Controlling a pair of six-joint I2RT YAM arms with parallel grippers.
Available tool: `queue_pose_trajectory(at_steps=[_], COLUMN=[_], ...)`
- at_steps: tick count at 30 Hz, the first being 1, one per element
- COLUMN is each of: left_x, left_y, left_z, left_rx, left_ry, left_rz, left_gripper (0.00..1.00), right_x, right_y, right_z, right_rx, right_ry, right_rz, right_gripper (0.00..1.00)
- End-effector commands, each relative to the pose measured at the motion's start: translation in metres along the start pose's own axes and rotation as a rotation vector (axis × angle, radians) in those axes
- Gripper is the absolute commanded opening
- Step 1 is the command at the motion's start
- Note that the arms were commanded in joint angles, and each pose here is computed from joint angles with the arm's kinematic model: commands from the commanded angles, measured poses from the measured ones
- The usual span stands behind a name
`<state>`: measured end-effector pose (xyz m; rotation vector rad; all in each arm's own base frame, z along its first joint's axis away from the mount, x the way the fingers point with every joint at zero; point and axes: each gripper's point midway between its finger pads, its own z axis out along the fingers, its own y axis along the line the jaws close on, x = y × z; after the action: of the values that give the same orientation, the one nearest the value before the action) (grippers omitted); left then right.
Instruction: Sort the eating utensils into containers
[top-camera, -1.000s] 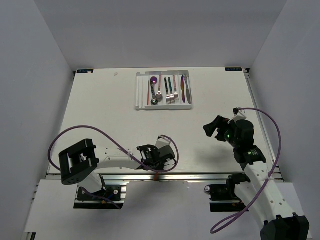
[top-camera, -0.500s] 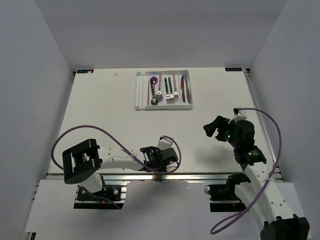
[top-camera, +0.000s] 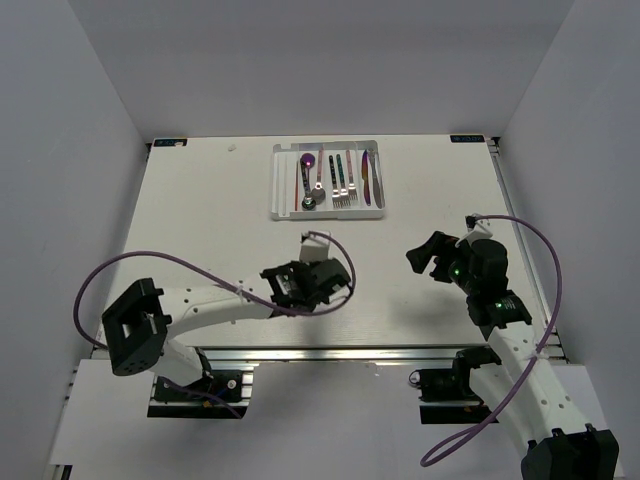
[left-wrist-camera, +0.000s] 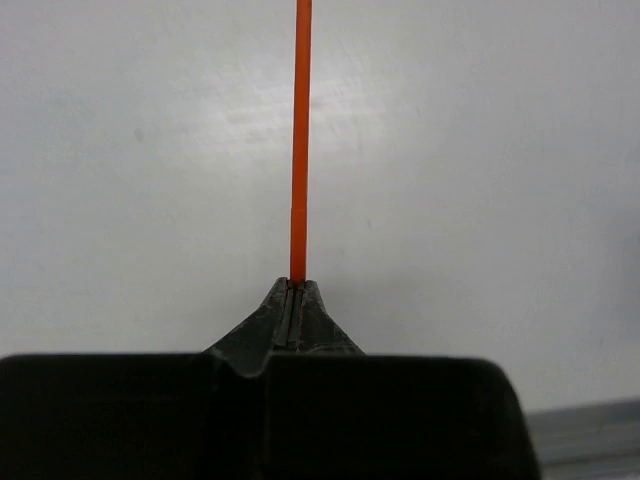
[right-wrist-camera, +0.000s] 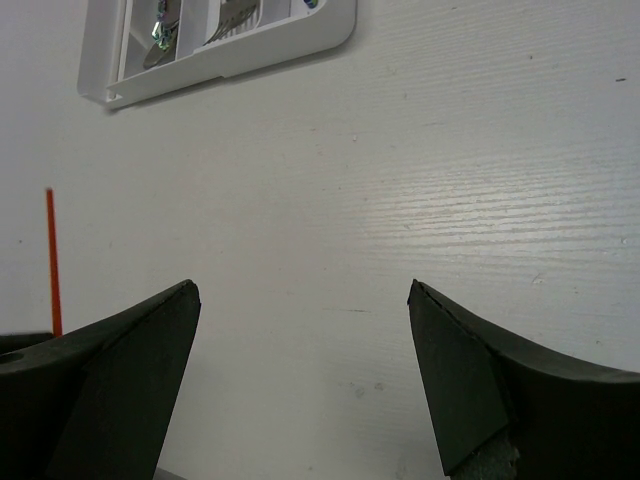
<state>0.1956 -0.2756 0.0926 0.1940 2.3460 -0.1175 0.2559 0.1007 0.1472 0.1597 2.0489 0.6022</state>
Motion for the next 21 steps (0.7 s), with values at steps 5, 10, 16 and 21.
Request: queue_pose_trajectory(at_steps=[5, 10, 16, 21], left_x=[-0.149, -0.249, -0.294, -0.326], left_y=[0.060, 0.081, 0.128, 0.137], left_z=[0.029, 0.062, 0.150, 0.193], left_rx=[-0.065, -0.090, -0.143, -0.108], left_ry=[-0.173, -0.241, -0.183, -0.192], left_rz=[-0.191, -0.162, -0.125, -0.063], left_gripper=[0.00, 0.00, 0.00, 0.00], right_x=[-0.022, -0.022, -0.020, -0.021], right_y=[0.015, 0.015, 0.013, 0.014], right_z=[0.003, 0.007, 0.010, 0.010], right_rx=[-0.042, -0.048, -0.042, -0.052], right_ry=[-0.035, -0.027, -0.014, -0.017], right_rz=[-0.032, -0.037, -0.052, -0.058], right_gripper=[0.89, 0.89, 0.89, 0.89])
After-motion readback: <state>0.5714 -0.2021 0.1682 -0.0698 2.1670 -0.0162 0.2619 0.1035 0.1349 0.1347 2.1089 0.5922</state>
